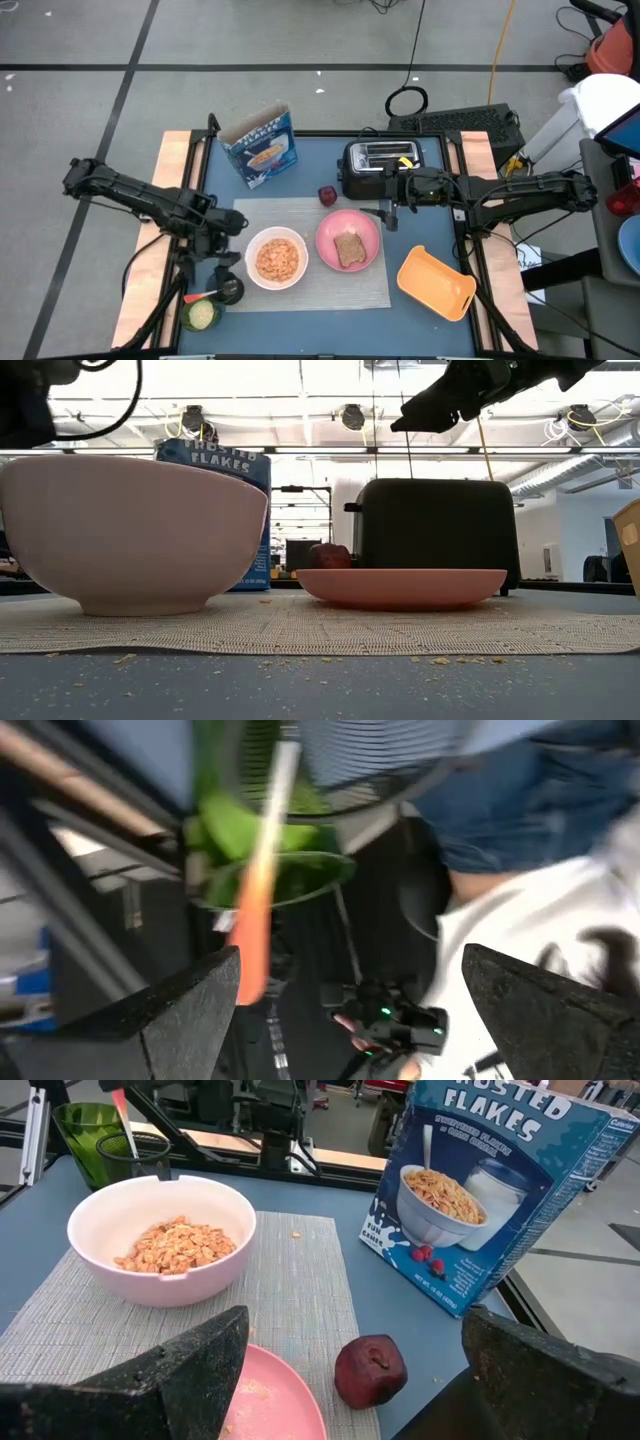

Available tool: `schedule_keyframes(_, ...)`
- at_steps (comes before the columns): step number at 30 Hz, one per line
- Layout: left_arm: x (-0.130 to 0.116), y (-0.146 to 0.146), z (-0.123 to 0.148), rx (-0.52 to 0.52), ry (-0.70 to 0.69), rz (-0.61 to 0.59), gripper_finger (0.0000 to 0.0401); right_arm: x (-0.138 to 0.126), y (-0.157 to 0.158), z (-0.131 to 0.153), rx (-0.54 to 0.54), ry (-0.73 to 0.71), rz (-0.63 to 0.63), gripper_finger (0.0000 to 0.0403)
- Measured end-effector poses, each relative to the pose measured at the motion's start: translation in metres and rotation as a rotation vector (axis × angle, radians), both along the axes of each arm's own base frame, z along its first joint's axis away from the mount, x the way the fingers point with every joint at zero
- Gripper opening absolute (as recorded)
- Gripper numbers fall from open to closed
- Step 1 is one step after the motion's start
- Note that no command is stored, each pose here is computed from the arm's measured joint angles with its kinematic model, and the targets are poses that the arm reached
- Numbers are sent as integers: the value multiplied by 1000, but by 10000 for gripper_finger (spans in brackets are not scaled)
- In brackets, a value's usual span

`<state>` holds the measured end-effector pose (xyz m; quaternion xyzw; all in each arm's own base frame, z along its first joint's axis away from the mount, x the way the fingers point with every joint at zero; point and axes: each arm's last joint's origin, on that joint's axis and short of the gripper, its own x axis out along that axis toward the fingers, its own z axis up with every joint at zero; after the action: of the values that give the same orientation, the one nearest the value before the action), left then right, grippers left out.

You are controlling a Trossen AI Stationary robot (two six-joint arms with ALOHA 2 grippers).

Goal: Arrange a breakfast setting
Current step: Put the orange spoon on the mat

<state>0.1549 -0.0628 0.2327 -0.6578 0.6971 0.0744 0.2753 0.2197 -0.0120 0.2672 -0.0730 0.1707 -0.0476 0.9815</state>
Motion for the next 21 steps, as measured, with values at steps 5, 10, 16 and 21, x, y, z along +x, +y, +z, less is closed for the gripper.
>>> schedule_keyframes(5, -8, -10, -2, 32, 30, -71, 383, 0, 0, 0, 0, 0, 0, 352)
schedule_keyframes(10, -14, -20, -2, 36, 33, -141, 383, 0, 0, 0, 0, 0, 0, 352)
schedule_keyframes(16, -18, -28, -4, 109, 49, -144, 383, 0, 0, 0, 0, 0, 0, 352)
schedule_keyframes(21, -19, -30, -4, 121, 61, -138, 383, 0, 0, 0, 0, 0, 0, 352)
